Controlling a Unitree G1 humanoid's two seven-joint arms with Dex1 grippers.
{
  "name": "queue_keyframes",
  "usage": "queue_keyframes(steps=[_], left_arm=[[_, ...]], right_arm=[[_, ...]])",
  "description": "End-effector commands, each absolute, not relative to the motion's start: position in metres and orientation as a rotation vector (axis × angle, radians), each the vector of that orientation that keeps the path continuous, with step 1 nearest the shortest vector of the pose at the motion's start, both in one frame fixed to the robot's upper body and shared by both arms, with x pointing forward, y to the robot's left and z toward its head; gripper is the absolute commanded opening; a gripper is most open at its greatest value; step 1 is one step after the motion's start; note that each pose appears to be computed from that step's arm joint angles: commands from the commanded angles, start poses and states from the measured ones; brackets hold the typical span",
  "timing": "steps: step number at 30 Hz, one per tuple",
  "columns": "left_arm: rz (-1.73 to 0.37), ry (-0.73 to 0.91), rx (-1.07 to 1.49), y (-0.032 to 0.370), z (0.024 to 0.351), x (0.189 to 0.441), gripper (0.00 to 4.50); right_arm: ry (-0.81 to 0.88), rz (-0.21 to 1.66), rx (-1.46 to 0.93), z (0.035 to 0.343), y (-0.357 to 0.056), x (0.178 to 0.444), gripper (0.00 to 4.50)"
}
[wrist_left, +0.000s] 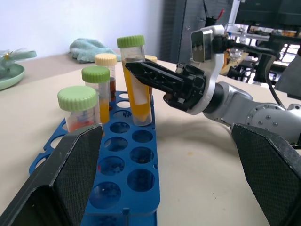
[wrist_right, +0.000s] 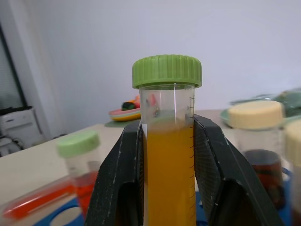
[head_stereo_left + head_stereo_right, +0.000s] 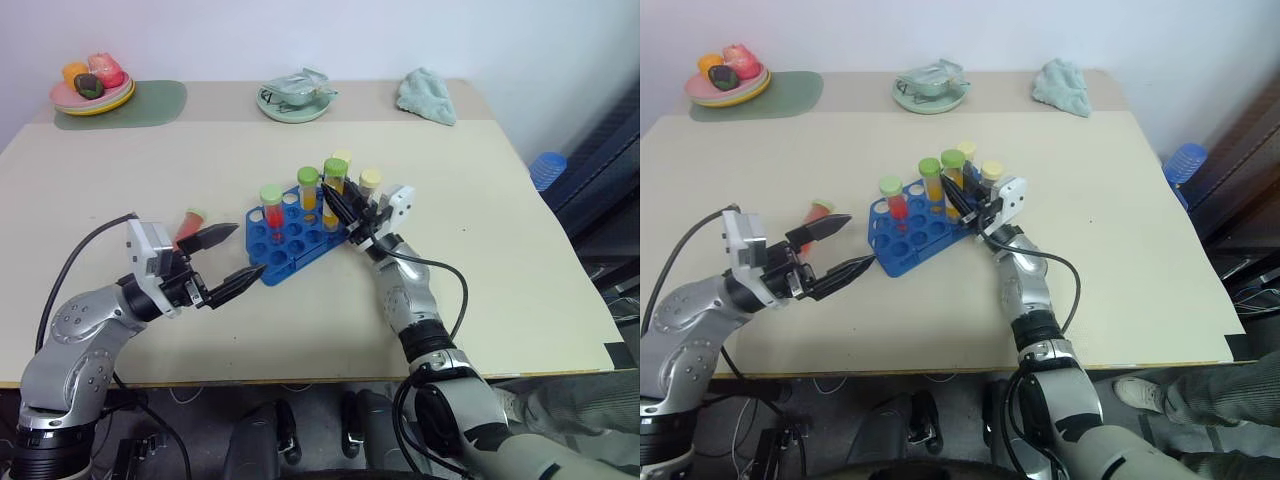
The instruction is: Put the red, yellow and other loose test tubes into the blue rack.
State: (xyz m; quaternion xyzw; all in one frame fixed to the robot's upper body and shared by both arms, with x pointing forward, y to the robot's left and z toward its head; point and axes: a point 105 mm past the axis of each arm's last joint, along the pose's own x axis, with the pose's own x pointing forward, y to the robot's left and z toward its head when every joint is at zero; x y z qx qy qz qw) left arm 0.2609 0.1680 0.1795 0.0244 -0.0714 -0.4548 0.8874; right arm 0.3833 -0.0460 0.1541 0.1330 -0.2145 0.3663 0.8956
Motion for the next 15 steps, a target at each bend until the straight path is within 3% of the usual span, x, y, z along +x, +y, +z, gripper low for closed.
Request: queue_keyframes(steps=[1, 11, 15], left_arm=[[-0.956, -0.188, 0.076, 0.168, 0.191, 0.256, 4.50], [-0.951, -0.187, 0.074, 0.169, 0.191, 0.257, 4.50], [-0.934, -0.192, 0.059, 0.173, 0.191, 0.259, 4.50]], right_arm=[[-0.477, 0.745, 0.262, 0.159, -0.048, 0.386, 0.84], [-0.501, 0.731, 0.225, 0.146, -0.049, 0.378, 0.84], [-0.524, 0.728, 0.205, 0.142, -0.051, 0.371, 2.78]])
